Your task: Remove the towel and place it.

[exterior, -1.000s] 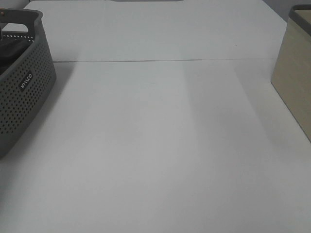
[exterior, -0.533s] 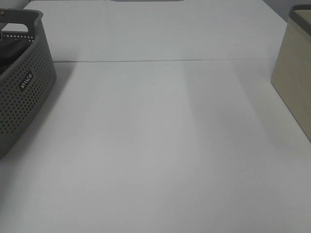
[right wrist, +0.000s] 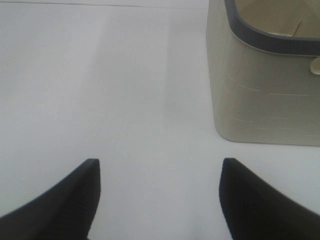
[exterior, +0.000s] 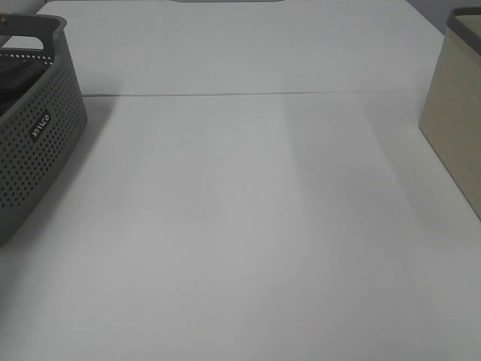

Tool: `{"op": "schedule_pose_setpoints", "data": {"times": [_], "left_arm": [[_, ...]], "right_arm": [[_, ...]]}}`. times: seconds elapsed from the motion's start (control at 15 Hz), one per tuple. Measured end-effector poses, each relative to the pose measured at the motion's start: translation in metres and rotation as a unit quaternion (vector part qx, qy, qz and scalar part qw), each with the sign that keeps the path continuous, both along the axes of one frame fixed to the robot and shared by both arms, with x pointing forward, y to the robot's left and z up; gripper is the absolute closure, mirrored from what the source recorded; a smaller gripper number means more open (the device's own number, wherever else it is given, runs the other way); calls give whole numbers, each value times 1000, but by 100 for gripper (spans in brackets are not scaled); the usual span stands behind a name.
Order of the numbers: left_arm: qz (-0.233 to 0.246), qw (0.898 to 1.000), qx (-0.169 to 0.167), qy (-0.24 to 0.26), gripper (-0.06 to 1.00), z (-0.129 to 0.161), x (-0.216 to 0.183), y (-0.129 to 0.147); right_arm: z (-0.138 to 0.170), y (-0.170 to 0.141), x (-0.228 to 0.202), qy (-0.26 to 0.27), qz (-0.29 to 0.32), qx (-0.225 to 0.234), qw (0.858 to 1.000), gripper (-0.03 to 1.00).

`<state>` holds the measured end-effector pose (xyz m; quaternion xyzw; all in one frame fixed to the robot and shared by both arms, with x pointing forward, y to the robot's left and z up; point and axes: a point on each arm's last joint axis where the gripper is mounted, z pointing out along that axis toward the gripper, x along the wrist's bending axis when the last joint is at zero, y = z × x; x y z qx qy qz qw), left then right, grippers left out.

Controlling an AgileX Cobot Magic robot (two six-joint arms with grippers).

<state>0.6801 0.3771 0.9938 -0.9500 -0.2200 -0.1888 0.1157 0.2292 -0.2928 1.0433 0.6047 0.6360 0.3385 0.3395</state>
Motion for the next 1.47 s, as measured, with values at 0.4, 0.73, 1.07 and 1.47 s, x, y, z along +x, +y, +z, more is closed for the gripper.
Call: {"op": "schedule_pose_setpoints", "data": {"times": [0.4,0.73,1.07,1.47], "left_arm": [[18,993,-55,-99,94,88,-31,-13],[57,963,-173,-201,94,156,-68,-34],[68,943,-220,-242,94,196,-102,-44],[4,929,-257,-266,94,227,-128,-95]], "right_arm": [[0,0,0,0,0,0,1000,31],[0,0,0,0,-1,-1,1000,31],[0,0,0,0,-1,-2,1000,31],[2,0,0,-6,0,2,1000,31]]}}
